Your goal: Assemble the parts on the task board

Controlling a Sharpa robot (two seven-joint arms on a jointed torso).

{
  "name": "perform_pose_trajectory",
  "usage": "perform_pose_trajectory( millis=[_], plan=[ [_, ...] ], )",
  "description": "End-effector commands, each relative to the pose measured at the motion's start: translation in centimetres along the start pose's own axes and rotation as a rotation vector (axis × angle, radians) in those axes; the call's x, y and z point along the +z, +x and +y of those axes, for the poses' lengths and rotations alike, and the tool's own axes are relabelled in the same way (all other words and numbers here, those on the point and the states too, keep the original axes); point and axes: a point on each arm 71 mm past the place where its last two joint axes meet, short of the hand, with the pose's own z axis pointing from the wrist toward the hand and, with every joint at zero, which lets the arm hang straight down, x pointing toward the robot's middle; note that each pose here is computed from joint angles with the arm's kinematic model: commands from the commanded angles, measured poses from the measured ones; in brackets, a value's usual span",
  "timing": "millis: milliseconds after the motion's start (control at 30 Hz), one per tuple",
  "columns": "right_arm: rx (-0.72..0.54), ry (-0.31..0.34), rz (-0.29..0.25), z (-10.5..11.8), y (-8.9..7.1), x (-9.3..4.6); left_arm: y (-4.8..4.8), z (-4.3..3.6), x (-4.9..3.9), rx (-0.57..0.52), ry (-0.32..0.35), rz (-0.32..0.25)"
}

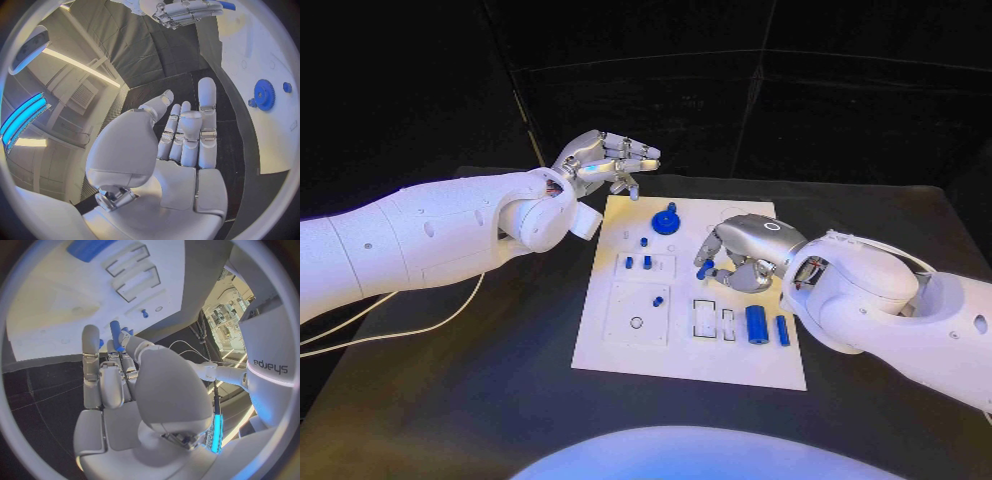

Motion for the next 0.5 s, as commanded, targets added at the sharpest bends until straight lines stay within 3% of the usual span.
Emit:
perform_pose_trajectory(
  millis=[33,500],
  plan=[
    [0.04,-0.061,-0.025,1.5,-0.3,0.3,0.15,-0.1,0.1,-0.009,0.006,0.013],
    [0.141,-0.213,0.026,5.9,1.4,3.5,0.75,-0.06,0.58,-0.014,0.008,0.03]
  ],
)
